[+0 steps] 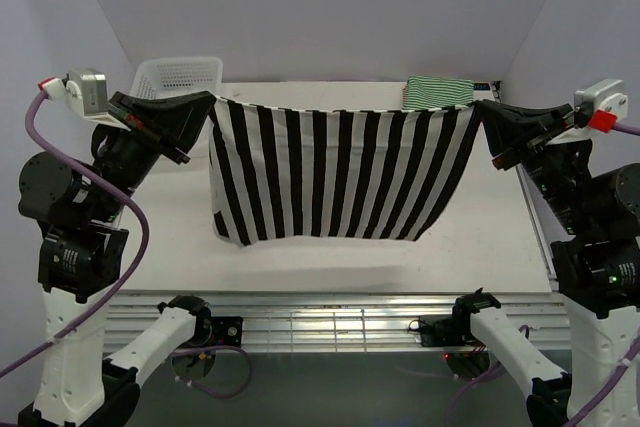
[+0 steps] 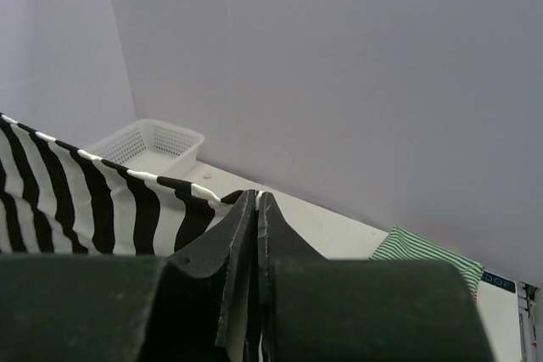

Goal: Fold and stack the tank tops
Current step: Fold the tank top

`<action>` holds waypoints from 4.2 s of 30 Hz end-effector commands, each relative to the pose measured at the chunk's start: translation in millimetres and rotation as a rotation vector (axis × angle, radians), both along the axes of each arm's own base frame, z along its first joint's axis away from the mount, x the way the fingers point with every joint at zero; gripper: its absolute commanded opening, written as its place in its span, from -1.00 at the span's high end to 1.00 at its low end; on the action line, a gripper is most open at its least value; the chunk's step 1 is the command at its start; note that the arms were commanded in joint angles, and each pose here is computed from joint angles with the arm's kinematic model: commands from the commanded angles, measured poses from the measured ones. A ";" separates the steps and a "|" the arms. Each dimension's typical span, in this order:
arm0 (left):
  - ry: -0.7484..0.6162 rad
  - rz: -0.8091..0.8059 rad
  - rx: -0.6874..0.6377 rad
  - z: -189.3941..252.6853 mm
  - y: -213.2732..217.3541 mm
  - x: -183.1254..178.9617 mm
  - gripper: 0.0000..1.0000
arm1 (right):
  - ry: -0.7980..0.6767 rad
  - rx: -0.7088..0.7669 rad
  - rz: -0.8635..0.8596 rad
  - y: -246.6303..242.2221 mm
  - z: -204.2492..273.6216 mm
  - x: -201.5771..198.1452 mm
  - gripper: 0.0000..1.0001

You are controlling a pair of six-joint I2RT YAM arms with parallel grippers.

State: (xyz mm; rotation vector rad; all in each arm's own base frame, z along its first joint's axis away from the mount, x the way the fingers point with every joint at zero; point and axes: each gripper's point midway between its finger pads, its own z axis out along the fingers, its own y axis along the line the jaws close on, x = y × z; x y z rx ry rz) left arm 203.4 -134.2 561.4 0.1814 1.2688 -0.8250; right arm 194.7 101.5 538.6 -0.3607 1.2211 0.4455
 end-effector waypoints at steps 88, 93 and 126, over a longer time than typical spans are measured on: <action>1.593 0.294 0.105 -512.5 -15.0 -2.0 -0.81 | 1.306 -0.016 -0.266 -11.3 -467.1 49.0 -0.80; 1.672 0.335 0.145 -537.7 -12.1 -5.3 -0.55 | 1.332 -0.031 -0.274 -12.3 -471.9 48.5 -0.80; 1.682 0.359 0.160 -543.6 -12.6 2.7 1.00 | 1.525 -0.020 -0.190 -1.3 -513.0 -0.2 -0.92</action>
